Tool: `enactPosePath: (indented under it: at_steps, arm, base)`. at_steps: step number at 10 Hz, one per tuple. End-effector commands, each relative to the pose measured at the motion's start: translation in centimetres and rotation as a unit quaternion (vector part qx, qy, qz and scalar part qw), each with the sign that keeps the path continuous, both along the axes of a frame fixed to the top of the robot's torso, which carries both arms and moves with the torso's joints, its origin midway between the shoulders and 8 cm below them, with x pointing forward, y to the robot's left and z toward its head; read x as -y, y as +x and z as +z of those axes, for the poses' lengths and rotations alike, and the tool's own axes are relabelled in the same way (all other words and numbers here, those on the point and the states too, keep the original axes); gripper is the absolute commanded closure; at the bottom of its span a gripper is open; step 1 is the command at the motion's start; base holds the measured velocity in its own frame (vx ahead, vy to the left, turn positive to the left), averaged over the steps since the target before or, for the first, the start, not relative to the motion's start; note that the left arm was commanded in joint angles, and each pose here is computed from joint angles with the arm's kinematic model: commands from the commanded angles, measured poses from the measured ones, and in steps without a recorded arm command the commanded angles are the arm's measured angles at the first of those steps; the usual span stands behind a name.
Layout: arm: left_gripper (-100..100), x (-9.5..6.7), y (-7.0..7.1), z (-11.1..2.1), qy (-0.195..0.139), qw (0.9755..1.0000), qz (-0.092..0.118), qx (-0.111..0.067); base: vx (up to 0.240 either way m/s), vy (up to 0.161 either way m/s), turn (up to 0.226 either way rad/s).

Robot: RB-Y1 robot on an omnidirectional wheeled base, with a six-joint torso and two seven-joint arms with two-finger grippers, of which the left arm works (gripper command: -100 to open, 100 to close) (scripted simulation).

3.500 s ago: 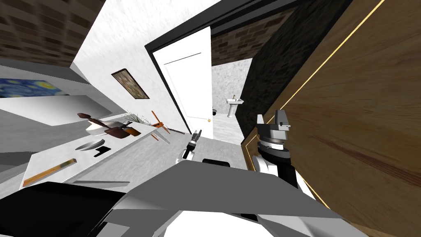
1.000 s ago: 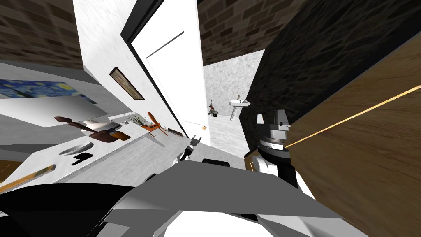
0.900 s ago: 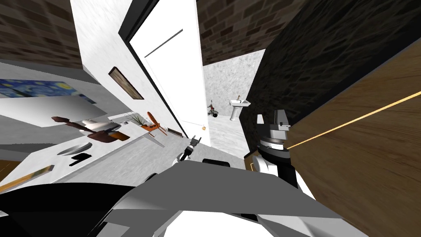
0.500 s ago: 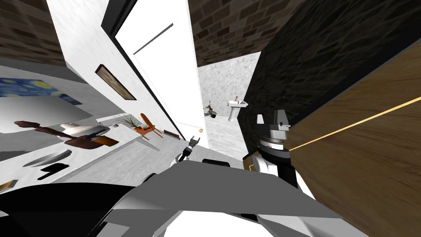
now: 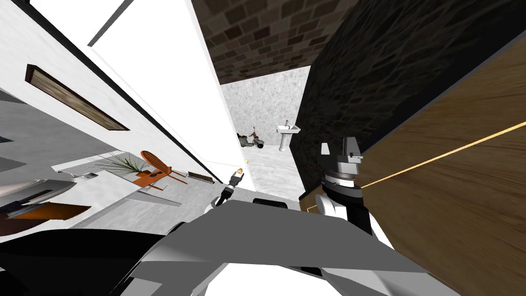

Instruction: Pull the door open

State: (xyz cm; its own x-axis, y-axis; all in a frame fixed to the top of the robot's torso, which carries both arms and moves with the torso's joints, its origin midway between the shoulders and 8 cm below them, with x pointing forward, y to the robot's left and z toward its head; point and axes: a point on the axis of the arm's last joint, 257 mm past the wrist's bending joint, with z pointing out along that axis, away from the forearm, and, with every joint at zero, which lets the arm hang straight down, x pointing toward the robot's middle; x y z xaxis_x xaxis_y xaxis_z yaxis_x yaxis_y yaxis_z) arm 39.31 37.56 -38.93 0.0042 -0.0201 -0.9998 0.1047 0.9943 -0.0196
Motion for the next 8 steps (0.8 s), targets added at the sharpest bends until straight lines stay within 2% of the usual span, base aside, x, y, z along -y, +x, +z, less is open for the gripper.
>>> enactPosePath:
  at_steps: [1, 2, 3, 4, 8]
  arm:
    - [-100, -0.68, -0.18, -0.23, 0.0, 1.0, 0.007, 0.0]
    - [-100, -1.58, -0.63, -0.26, 0.0, 0.9999, 0.015, 0.0]
    - [-100, -1.21, -0.36, -0.47, 0.0, 0.9999, 0.012, -0.002]
    - [100, -1.21, -0.36, -0.47, 0.0, 0.9999, 0.012, -0.002]
    - [100, -1.21, -0.36, -0.47, 0.0, 0.9999, 0.012, -0.002]
  base:
    - [0.147, -0.012, -0.034]
    - [0.106, -0.002, -0.089]
    - [0.05, 0.002, -0.024]
    - [-0.004, 0.004, 0.029]
    - [-0.01, 0.003, -0.002]
